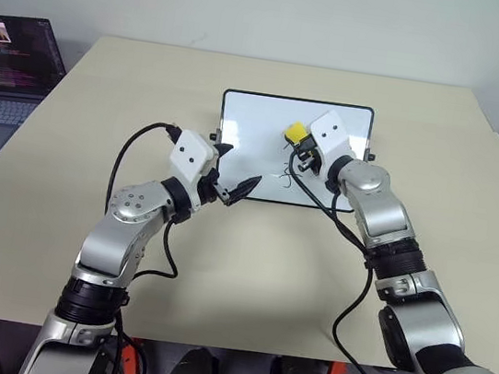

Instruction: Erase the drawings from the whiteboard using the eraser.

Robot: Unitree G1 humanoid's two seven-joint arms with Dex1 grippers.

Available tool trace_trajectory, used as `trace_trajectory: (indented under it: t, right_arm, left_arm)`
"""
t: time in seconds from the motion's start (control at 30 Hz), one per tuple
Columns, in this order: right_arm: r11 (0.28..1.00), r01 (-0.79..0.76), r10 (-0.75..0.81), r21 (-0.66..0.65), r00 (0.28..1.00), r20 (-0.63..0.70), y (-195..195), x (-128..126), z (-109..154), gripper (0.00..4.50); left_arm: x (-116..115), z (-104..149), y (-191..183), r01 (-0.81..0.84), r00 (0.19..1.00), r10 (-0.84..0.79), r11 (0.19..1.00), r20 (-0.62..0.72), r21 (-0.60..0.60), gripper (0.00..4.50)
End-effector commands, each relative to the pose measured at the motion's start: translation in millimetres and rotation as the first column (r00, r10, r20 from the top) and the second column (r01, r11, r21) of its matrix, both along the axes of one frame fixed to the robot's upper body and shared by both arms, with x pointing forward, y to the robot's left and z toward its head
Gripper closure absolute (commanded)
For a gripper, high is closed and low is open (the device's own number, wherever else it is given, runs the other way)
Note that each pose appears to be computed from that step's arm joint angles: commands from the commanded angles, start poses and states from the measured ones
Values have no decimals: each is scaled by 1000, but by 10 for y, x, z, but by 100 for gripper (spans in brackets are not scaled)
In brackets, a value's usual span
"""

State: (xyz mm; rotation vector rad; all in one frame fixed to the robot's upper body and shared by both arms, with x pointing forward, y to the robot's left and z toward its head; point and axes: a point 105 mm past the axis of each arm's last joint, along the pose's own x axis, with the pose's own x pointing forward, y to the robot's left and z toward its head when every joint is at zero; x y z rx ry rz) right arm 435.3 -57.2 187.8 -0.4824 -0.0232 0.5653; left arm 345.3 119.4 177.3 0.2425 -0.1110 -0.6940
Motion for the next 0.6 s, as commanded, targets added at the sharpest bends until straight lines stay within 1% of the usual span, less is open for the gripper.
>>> trace_trajectory:
  t: [0.03, 0.23, 0.33, 0.43, 0.6]
  right_arm:
    - [999, 33, -33, -9, 999, 17, -77, 52, 58, 331]
    - [999, 21, -20, -25, 1000, 7, -59, 41, 15, 331]
    - [999, -4, 4, -49, 1000, -13, -23, -4, -71, 331]
    - [996, -44, 41, -82, 998, -46, 36, -84, -213, 331]
    - [991, -79, 72, -110, 995, -66, 74, -156, -297, 331]
  left_arm:
    - [-36, 159, -5, 4, 998, -4, 1000, 63, 1, 0]
    - [-31, 168, 5, -2, 998, 1, 1000, 65, 2, 0]
    - [-30, 169, 13, -6, 998, 6, 1000, 66, 3, 0]
    - [-32, 172, 31, -13, 998, 13, 1000, 68, 1, 0]
    - [-33, 172, 43, -19, 997, 19, 1000, 69, -1, 0]
